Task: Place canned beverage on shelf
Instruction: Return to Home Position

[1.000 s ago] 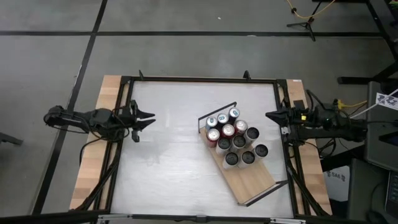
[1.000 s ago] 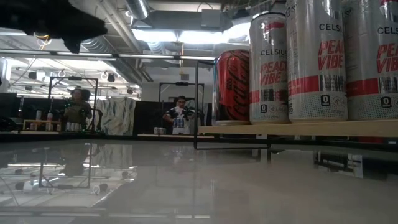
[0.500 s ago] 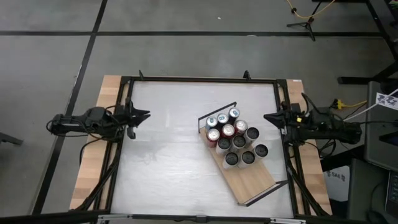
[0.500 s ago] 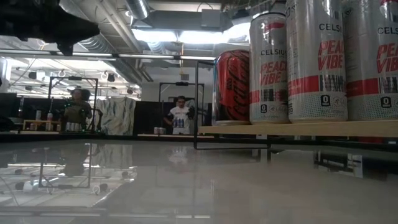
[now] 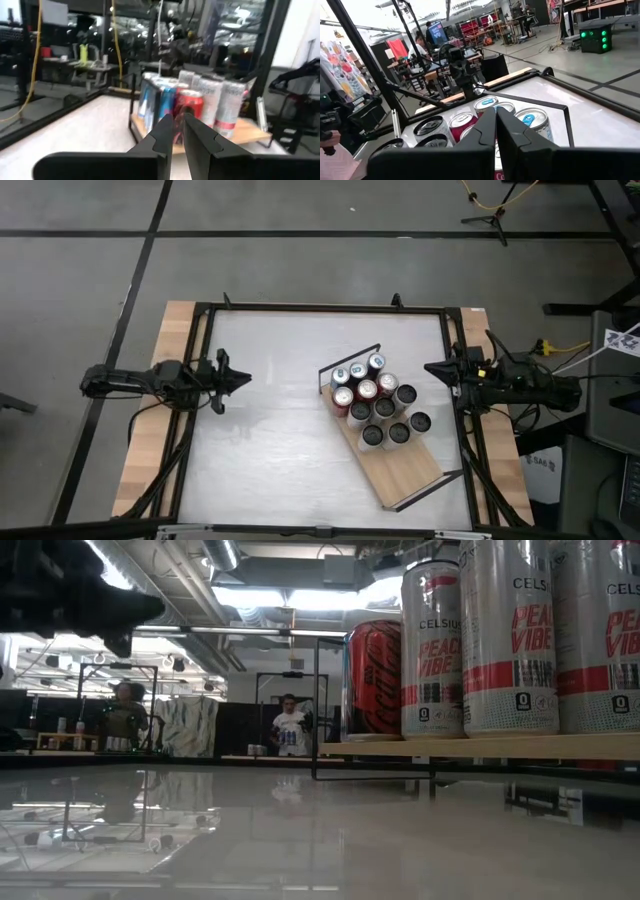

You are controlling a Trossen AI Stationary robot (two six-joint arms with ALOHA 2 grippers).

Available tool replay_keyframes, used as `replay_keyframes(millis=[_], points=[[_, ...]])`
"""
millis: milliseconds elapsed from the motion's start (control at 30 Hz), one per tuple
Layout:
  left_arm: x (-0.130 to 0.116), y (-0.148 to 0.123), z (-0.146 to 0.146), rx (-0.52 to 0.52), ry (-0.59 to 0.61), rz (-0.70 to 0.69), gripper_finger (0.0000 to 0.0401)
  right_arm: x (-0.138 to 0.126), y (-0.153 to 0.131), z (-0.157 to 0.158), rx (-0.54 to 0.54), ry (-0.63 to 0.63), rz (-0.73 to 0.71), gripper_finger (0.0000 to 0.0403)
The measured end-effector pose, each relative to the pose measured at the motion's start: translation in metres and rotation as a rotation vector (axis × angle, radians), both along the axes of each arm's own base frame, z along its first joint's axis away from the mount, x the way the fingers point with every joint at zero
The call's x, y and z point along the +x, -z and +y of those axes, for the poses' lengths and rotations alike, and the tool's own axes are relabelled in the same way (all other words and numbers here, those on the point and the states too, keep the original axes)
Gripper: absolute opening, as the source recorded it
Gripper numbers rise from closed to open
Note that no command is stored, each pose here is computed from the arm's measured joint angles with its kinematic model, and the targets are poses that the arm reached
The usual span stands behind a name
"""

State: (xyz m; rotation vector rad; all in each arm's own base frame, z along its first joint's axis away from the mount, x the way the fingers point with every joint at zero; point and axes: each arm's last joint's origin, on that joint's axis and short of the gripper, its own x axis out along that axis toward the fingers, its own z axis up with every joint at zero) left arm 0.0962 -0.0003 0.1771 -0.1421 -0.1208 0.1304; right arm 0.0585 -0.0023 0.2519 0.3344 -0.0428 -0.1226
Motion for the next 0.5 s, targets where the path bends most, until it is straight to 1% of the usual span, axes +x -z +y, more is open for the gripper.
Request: replay_keyframes(millis=[33,100,267,433,500], points=[[0.0001,-0.0007,-0.0002,0.001,0.008,-0.016,0.0033,0.0000,0.0001,0.0001,-0.001,-0.002,0.001,0.0005],[0.0002,-0.0007,-0.0003,0.010,0.011,-0.008,0.0030,0.0000,0.0001,0.0002,-0.012,-0.007,0.002,0.0005],[0.0005,0.0013,-0.0003,0.077,0.004,0.015,0.0021,0.0001,0.0003,0.0002,-0.044,-0.007,0.008,0.0005],[0.0011,0.0077,-0.0004,0.088,0.007,0.082,0.0017,0.0001,0.0013,0.0002,-0.086,-0.007,0.024,0.0005],[0.0013,0.0078,-0.0006,0.092,0.014,0.085,0.0017,0.0011,0.0020,0.0003,-0.121,-0.006,0.022,0.0005]])
